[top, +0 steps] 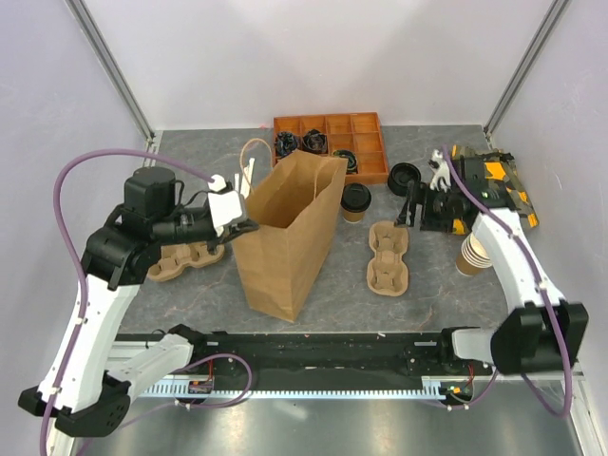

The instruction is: Pack the takeout coffee

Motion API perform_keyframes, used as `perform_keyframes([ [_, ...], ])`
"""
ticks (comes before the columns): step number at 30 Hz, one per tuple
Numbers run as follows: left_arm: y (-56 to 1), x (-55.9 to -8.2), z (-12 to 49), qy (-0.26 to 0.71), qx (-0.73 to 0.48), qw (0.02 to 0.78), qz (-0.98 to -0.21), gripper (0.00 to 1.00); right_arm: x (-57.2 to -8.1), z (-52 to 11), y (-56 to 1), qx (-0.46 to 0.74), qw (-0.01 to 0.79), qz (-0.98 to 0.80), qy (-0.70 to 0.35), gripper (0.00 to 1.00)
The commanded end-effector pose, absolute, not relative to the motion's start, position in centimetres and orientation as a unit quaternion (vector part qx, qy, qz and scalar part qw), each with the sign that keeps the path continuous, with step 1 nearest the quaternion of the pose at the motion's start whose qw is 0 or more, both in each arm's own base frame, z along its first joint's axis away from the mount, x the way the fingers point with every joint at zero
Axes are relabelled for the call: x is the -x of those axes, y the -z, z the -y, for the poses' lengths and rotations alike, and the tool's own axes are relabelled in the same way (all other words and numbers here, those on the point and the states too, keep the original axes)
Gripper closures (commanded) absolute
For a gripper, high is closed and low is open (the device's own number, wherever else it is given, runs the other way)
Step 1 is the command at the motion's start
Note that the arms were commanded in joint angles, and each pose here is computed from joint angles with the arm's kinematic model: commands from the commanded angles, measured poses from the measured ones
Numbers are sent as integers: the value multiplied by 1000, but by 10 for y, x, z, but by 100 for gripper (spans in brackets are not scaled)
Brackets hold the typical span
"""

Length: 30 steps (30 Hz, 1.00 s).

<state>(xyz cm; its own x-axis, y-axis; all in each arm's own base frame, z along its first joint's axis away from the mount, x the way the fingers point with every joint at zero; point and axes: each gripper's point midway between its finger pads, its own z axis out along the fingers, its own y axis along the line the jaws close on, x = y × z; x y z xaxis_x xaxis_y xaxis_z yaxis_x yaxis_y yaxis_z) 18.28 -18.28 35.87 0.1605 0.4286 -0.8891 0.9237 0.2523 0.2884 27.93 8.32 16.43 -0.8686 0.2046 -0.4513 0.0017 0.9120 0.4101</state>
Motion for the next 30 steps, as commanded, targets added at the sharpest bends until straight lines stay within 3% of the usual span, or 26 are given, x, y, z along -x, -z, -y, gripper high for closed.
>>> perform_keyframes([
  [1,-344,-155,188,302,-545,471,-625,98,-320,-83,-170,154,284,-927,-190,16],
  [3,-337,-149,190,315,-544,457,-629,98,-337,-81,-165,175,277,-927,-181,17],
  [5,-333,-142,189,323,-544,449,-631,92,-345,-86,-159,210,268,-920,-194,18],
  [8,-332,-139,188,323,-545,445,-633,69,-357,-92,-159,242,273,-909,-205,19],
  [9,-331,-138,187,323,-542,442,-638,56,-360,-93,-161,251,278,-904,-205,20],
  [15,-344,-145,183,305,-523,454,-654,28,-367,-96,-142,353,261,-876,-199,25],
  [21,-365,-131,187,342,-509,446,-652,20,-373,-96,-116,438,219,-852,-184,29],
  [30,-398,-137,189,359,-444,479,-666,19,-373,-100,-80,472,177,-840,-201,35],
])
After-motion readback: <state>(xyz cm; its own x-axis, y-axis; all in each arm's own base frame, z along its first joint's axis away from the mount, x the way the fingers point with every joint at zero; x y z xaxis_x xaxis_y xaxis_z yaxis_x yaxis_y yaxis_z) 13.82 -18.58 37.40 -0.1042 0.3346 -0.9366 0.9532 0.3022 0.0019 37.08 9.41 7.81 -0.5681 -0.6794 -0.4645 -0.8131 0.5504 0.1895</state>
